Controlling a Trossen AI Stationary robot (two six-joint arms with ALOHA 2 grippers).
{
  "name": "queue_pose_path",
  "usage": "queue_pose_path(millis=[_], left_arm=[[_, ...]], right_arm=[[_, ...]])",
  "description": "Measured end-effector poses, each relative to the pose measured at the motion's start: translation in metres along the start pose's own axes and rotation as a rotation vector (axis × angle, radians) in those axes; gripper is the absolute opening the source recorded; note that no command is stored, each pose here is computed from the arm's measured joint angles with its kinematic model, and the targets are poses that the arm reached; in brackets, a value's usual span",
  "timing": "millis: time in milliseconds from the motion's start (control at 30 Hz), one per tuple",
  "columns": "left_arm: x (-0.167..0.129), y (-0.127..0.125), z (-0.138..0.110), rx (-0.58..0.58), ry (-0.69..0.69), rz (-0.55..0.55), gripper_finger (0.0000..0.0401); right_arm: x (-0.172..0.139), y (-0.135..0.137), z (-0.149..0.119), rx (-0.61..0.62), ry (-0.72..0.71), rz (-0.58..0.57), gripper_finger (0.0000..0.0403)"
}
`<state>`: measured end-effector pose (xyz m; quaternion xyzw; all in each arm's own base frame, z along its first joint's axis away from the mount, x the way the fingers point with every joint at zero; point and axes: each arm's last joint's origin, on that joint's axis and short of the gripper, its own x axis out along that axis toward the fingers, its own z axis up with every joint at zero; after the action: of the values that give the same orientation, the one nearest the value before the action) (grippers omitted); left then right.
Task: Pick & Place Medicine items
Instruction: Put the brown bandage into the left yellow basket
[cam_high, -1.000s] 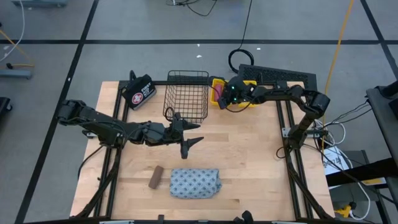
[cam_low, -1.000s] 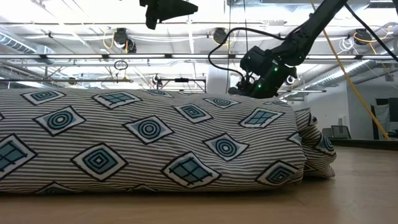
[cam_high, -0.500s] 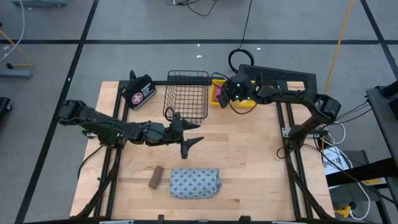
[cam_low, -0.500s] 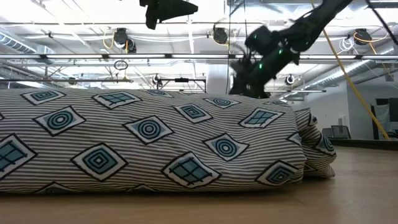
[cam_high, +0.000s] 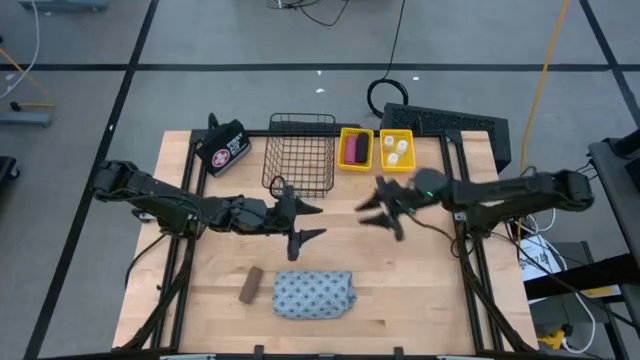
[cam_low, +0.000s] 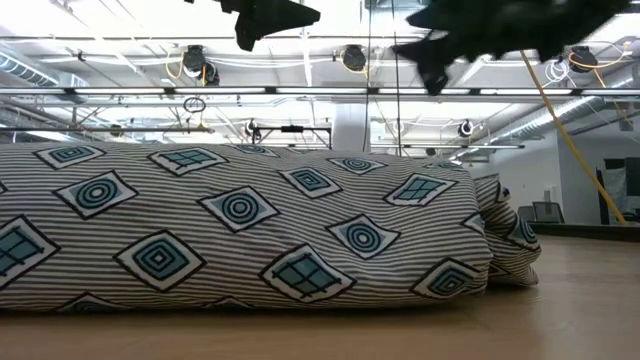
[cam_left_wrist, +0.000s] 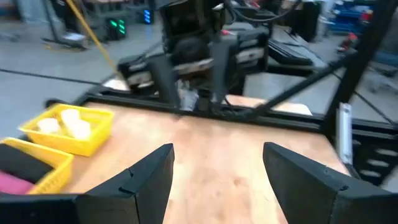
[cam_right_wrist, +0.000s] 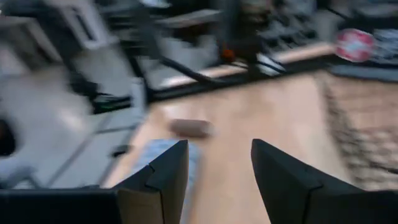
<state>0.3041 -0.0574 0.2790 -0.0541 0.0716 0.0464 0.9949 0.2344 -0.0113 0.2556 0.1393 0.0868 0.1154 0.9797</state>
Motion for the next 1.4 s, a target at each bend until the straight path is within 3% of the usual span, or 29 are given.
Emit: queue_pose_path(millis=[200,367,567,767,967,1200,1400], left_arm=[[-0.02,-0.001,0.007,0.002,0.078,-0.072,0.0255],[-0.044,-0.013,-0.001,-0.015,0.242,-0.093,0.0255],[-0.07,-0.034,-0.031,-0.213,0.559,-0.066,0.0255],[-0.084,-0.055,-0.065,-0.428,0.8,0.087,0.0255],[-0.085,-0.067,-0.096,-0.566,0.969,0.253,0.0255],[-0.086,-0.07,-0.128,-0.741,1.303,0.451,0.0255],[-0.083,-0.074,-0.14,-0.752,1.329,0.501,0.0255]], right_arm=[[-0.028,0.033,-0.026,-0.05,-0.147,0.179,0.0162],[-0.047,0.042,-0.043,-0.086,-0.248,0.259,0.0162],[-0.06,0.04,-0.059,-0.098,-0.288,0.275,0.0162],[-0.063,0.038,-0.064,-0.121,-0.314,0.24,0.0162],[-0.063,0.038,-0.065,-0.119,-0.309,0.237,0.0162],[-0.062,0.037,-0.067,-0.112,-0.285,0.221,0.0162],[-0.062,0.037,-0.068,-0.114,-0.285,0.219,0.0162]])
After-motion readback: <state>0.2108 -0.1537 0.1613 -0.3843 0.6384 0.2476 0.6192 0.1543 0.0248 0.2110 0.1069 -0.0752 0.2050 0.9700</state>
